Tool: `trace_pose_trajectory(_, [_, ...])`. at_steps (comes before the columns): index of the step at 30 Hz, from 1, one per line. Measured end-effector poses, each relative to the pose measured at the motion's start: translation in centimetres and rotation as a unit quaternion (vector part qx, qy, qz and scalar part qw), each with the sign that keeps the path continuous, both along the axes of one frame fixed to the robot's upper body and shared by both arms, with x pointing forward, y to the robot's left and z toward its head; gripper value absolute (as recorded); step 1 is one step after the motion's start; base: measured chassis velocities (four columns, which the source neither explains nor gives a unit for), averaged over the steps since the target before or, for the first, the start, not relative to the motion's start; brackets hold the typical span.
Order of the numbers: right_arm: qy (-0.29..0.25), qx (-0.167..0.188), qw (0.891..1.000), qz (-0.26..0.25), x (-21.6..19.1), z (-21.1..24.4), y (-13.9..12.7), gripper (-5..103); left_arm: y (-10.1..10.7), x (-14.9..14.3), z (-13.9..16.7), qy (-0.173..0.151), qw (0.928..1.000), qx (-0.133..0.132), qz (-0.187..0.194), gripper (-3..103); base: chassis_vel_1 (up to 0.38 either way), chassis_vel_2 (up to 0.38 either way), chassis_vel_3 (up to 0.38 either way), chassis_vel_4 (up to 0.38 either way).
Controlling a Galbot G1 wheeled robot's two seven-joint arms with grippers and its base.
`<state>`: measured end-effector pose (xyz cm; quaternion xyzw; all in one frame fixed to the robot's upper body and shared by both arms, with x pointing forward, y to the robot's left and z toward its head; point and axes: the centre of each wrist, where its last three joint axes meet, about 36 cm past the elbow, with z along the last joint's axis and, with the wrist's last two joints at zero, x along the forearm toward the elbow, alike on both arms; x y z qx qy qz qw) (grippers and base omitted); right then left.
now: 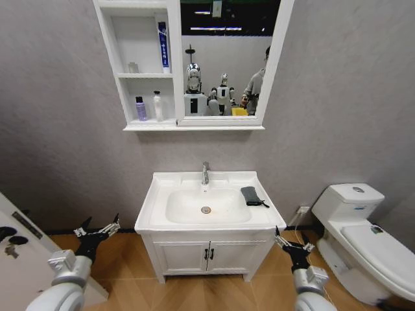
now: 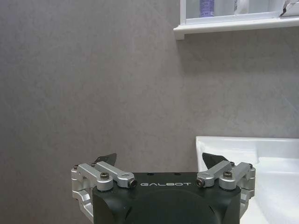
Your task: Move facial cleanser and shampoo from washbasin to cabinet, then wipe washbasin with towel.
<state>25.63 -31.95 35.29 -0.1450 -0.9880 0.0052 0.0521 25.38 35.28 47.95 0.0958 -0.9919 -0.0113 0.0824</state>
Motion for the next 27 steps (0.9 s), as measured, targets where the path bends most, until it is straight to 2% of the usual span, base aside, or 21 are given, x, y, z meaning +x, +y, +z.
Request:
trace_pose_trajectory(8, [-0.002, -0.002, 1.000, 0.005, 0.2, 0.3, -0.2, 100, 0.1, -0.2, 0.1, 0.004, 1.0000, -0.001, 0.000, 100, 0.000, 0.000, 0.000, 0.000])
trace_pose_trajectory(17, [-0.020, -0.001, 0.999, 0.049, 3.6, 4.6, -2.1, 100, 0.1, -0.2, 0.1, 0.005, 1.0000, -0.001, 0.000, 100, 0.000, 0.000, 0.000, 0.000])
trace_pose_trajectory(19, [-0.044, -0.008, 0.994, 0.104, 6.8, 7.5, -3.3, 100, 0.1, -0.2, 0.0, 0.005, 1.0000, -0.002, -0.001, 100, 0.000, 0.000, 0.000, 0.000])
trace_pose_trajectory(23, [-0.033, -0.003, 0.993, 0.115, 9.8, 9.8, -4.2, 100, 0.1, -0.2, 0.0, 0.005, 1.0000, -0.002, -0.001, 100, 0.000, 0.000, 0.000, 0.000])
trace_pose_trajectory(27, [0.027, 0.023, 0.993, 0.110, 14.6, 12.3, -6.1, 100, 0.1, -0.1, 0.0, 0.005, 1.0000, -0.002, -0.001, 100, 0.000, 0.000, 0.000, 0.000])
